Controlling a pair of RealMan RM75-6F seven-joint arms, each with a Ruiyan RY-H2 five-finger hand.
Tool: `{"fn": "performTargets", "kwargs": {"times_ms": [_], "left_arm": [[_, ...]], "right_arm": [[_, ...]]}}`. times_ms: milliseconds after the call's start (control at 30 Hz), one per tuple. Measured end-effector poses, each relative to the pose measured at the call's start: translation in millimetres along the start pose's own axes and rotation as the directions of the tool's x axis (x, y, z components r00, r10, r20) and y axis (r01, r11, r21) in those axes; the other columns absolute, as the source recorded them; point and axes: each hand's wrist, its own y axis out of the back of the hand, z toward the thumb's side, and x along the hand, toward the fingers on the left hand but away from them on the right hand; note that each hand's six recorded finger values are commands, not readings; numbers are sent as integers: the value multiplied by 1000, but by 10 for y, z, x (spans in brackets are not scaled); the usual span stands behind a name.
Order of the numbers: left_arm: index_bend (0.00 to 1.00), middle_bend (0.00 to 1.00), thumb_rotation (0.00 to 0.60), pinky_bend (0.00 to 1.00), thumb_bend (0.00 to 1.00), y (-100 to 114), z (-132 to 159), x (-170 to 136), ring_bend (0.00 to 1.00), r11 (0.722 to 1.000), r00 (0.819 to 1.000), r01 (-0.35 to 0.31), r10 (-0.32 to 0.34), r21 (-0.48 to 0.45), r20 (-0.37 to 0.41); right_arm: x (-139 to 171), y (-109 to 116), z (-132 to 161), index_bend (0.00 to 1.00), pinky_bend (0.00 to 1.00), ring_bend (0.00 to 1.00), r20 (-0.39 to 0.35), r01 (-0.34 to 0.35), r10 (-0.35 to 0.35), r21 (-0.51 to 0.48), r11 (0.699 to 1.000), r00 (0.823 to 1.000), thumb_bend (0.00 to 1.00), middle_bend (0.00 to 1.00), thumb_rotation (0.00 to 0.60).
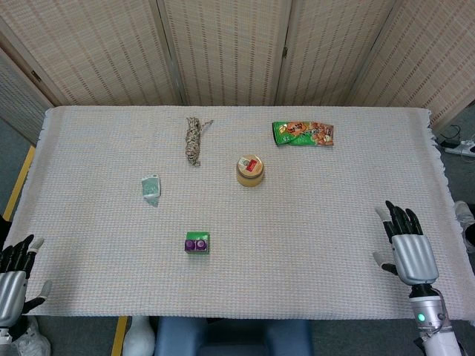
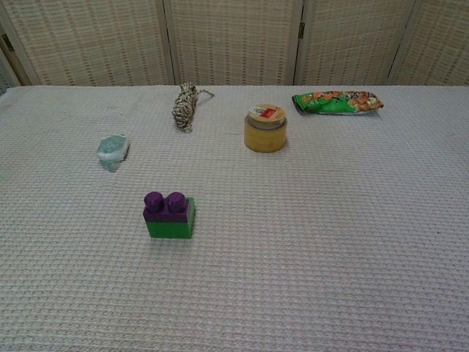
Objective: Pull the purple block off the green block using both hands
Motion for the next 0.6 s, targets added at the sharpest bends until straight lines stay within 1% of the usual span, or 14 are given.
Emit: {"fn": "performTargets", "kwargs": {"times_ms": [133,233,333,433,533,600], "left_arm": [[63,39,600,0,427,-53,23,23,0,1000,1000,14,-14,17,1],[67,39,600,0,427,-74,71,23,0,1000,1000,14,-15,22,17],[88,19,600,0,424,-107,154,20,0,1000,999,17,-18,22,48],[127,0,600,0,421,-148,261,24,0,1000,995,18,-20,18,96],[193,0,600,0,419,-194,370,30,0,999,989,25,-20,-29,146],[225,0,600,0,420,-236,449,42,0,996,983,36,-21,-81,183]], "right_arm": [[6,-1,7,0,0,0,8,11,-12,31,999,1000,294,0,600],[51,9,37,0,0,0,-5,9,-9,20,1000,1000,295,0,600],[126,41,56,0,0,0,-22,17,-16,9,1000,1000,295,0,600],[212,60,50,0,0,0,-30,15,-15,4,1000,999,294,0,600],[247,101,53,0,0,0,-30,33,-33,1,999,999,294,0,600],[272,134,62,0,0,0,-34,50,-50,-6,999,998,294,0,600]]}}
